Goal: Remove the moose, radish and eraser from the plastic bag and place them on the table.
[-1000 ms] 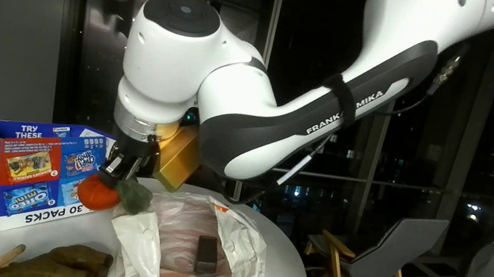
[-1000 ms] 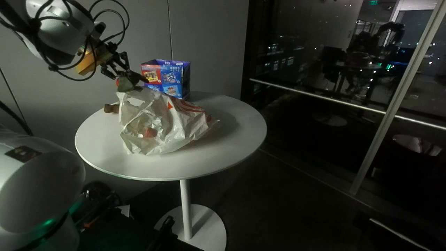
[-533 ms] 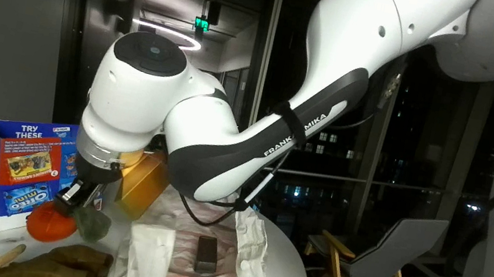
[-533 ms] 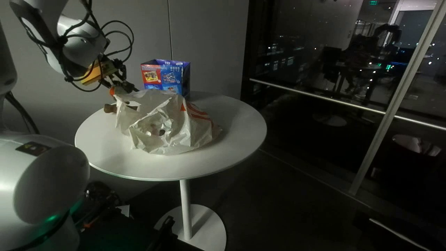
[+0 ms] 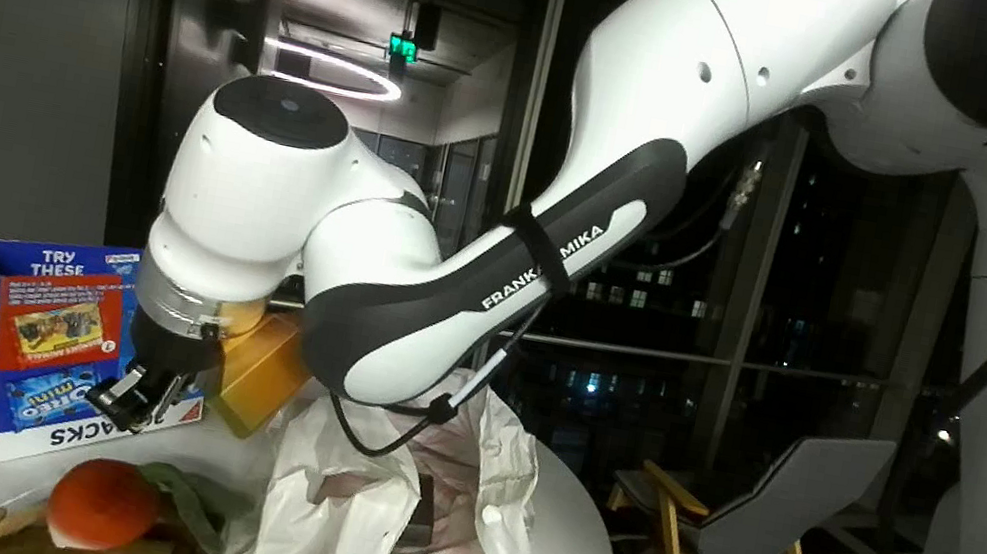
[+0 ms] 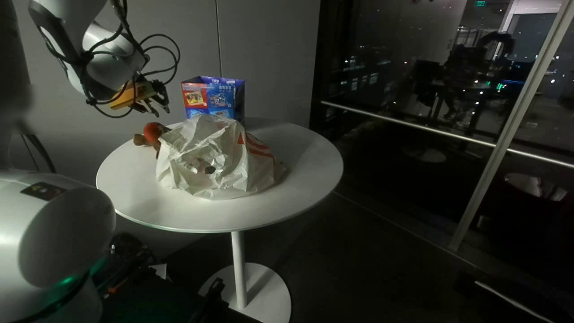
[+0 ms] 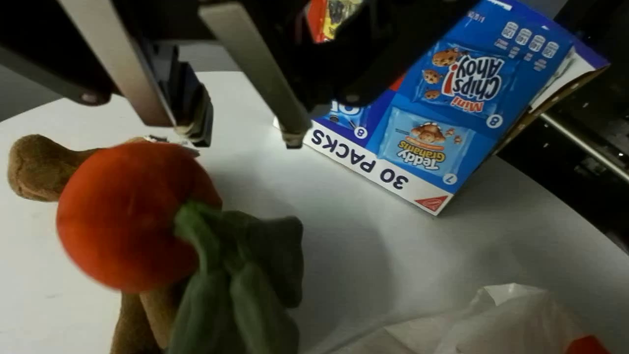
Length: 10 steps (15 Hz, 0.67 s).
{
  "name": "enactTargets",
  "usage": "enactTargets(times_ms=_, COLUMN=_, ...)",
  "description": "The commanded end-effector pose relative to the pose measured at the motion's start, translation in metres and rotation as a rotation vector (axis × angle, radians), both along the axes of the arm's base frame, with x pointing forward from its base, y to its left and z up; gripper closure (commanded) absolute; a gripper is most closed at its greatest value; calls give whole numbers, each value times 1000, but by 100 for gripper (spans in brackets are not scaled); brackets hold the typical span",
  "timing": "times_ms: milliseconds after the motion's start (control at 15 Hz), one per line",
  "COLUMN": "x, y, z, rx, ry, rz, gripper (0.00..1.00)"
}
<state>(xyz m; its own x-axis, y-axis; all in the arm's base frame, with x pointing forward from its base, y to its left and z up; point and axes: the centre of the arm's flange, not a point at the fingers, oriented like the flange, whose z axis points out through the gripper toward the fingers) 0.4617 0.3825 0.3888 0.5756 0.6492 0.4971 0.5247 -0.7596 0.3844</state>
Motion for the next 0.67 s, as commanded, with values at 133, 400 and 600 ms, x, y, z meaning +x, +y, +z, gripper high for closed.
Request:
enactTargets(times_ms=133, x=13, y=-32, z=27, rx=-93, ry=7, rz=-274, gripper=11)
enactTargets(times_ms=400, x=20, y=-77, z=39, rx=-142, ry=38, rz=-499, gripper=0)
enactTargets(times_ms=600, x=28, y=-123, z=42, rx=-185, ry=104, rz=-665, gripper=0)
